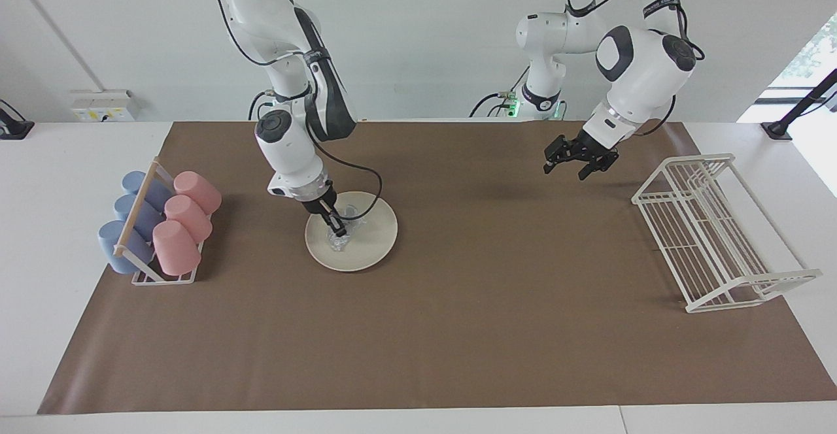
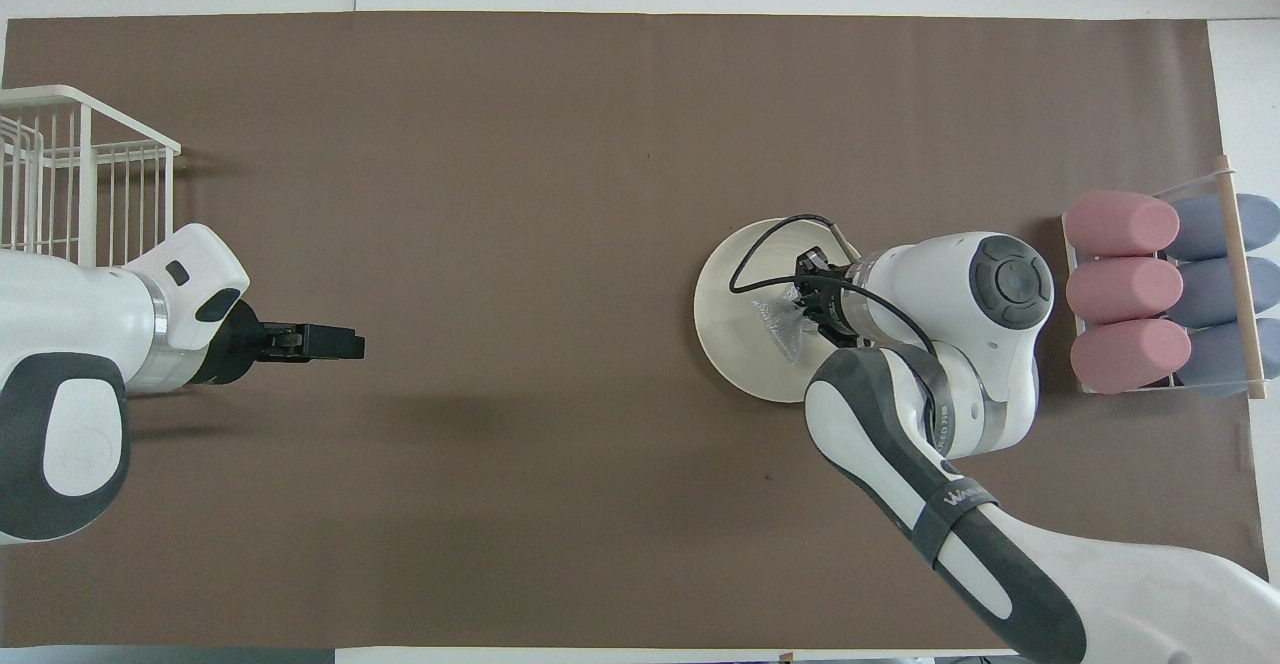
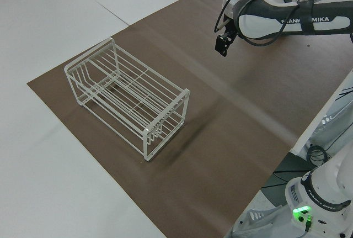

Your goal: Wipe plate with sponge

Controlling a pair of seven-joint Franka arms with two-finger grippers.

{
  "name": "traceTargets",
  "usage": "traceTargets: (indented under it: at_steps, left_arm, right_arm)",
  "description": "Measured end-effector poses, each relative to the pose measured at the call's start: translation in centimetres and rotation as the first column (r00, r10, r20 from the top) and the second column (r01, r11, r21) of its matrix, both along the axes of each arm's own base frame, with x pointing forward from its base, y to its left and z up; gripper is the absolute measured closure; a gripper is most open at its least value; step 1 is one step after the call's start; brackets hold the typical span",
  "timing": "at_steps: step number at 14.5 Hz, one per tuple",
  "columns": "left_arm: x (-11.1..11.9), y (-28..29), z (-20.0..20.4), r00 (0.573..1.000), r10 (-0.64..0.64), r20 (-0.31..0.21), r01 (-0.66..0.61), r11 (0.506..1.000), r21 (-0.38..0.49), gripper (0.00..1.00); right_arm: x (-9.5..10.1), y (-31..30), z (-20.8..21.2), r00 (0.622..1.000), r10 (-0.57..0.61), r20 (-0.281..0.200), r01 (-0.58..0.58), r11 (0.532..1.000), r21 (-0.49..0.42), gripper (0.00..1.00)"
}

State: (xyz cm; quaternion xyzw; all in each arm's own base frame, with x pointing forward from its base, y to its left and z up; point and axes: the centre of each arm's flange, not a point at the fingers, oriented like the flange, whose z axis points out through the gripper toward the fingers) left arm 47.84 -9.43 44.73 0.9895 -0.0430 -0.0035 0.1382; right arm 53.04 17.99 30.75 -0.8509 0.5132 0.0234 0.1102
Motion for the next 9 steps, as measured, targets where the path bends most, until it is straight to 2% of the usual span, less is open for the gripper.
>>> traceTargets:
  at_steps: [4, 9]
  left_arm:
    - [0.1, 0.0, 0.0, 1.0, 0.004, 0.004, -0.004, 1.0, 0.0, 0.0]
    - [0.1, 0.0, 0.0, 1.0, 0.005, 0.007, -0.005, 1.0, 0.0, 0.0]
  right_arm:
    - [-2.1, 6.1, 0.4, 0.993, -0.117, -0.014, 0.117, 0.993, 0.026, 0.93]
    - [-2.2, 6.8, 0.6, 0.983, -0.18, -0.024, 0.18, 0.983, 0.037, 0.93]
